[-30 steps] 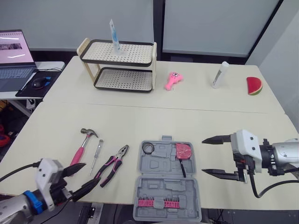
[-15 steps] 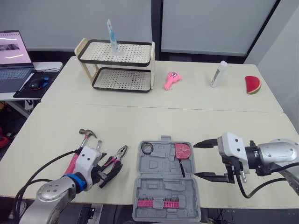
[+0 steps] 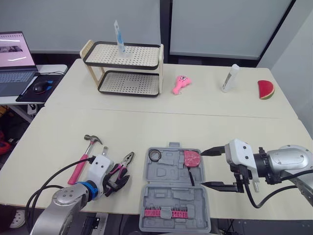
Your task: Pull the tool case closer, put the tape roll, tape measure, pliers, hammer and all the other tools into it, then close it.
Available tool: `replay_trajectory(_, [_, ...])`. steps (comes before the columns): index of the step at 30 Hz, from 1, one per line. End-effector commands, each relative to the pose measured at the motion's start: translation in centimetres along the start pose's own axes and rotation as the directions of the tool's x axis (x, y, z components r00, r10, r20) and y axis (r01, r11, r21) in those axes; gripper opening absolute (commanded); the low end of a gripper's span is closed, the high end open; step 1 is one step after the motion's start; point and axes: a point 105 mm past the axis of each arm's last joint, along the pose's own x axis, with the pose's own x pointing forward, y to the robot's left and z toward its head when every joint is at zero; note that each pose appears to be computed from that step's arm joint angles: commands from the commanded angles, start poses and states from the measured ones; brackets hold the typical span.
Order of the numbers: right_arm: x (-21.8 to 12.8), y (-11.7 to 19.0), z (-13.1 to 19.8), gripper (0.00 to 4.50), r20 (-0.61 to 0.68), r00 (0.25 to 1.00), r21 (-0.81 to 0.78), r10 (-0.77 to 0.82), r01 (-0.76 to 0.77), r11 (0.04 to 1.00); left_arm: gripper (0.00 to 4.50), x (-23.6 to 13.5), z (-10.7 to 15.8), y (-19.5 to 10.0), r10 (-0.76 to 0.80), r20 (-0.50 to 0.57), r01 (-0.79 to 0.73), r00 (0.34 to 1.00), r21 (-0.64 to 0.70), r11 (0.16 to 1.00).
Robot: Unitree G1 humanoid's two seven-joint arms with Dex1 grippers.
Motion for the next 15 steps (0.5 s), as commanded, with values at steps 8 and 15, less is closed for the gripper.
replay_trajectory(8, [-0.1,0.3,0.7,4.5,-0.002,1.0,-0.03,-0.006,0.006,1.0,2.68,0.2,-1.7,-0.8,-0.032,-0.124,0.029,0.992,-0.025,0.999])
replay_trajectory(15, [-0.2,0.1,0.7,4.5,0.003,1.0,-0.037,-0.027,0.028,0.999,2.45,-0.2,0.3,-0.7,-0.051,-0.026,0.051,0.998,-0.005,0.999])
